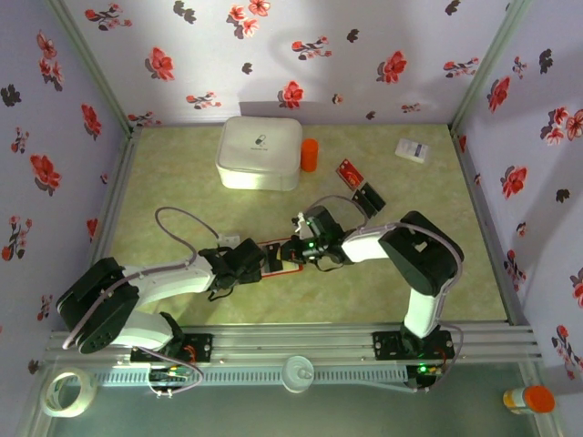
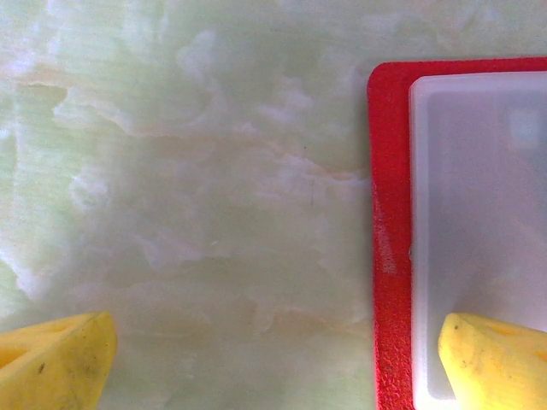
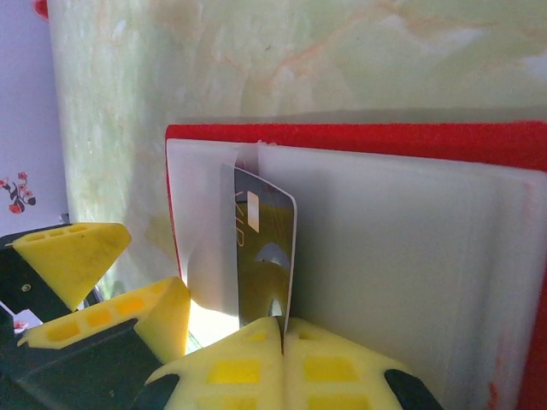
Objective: Put the credit cards into the card holder
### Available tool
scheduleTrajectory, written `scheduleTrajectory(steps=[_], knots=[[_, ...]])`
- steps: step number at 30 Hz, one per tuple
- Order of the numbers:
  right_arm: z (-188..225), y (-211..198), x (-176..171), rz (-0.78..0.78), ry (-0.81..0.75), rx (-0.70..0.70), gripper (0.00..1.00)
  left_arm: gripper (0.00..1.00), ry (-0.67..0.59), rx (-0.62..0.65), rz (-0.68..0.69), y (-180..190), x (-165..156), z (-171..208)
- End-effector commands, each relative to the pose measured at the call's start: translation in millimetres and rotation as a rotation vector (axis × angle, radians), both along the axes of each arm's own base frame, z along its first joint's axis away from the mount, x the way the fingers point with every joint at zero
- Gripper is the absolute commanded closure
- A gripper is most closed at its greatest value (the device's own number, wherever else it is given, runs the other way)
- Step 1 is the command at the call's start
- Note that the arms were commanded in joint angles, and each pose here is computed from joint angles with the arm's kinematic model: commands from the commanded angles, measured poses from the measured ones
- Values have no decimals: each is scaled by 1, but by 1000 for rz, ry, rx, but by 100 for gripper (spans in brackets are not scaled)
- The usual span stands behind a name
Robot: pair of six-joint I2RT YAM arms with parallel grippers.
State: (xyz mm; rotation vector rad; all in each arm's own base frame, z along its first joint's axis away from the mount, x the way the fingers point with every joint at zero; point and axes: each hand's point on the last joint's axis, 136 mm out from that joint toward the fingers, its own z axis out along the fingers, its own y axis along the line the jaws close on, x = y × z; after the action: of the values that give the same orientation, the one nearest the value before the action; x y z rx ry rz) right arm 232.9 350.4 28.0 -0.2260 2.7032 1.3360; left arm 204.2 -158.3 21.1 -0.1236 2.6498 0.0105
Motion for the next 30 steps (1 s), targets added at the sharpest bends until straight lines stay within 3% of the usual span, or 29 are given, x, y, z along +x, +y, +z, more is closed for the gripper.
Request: scheduleTrajectory(steps=[1, 5, 8, 11, 19, 30], knots=[[-30, -18, -25, 52, 108, -119, 95, 2, 67, 98, -10, 23, -19, -15], [-13, -24, -22, 64, 78, -131, 73, 2, 65, 96, -10, 22, -18, -15], [6, -32, -15, 71, 29, -157, 68, 2, 65, 94, -9, 22, -18, -15], [21, -39, -8, 75, -14, -196, 69, 2, 63, 93, -8, 22, -18, -15], [29, -26, 1, 95, -39, -216, 87, 2, 62, 88, -3, 24, -20, -16], [5, -6, 3, 112, -27, -273, 92, 2, 59, 85, -7, 22, -19, -15]])
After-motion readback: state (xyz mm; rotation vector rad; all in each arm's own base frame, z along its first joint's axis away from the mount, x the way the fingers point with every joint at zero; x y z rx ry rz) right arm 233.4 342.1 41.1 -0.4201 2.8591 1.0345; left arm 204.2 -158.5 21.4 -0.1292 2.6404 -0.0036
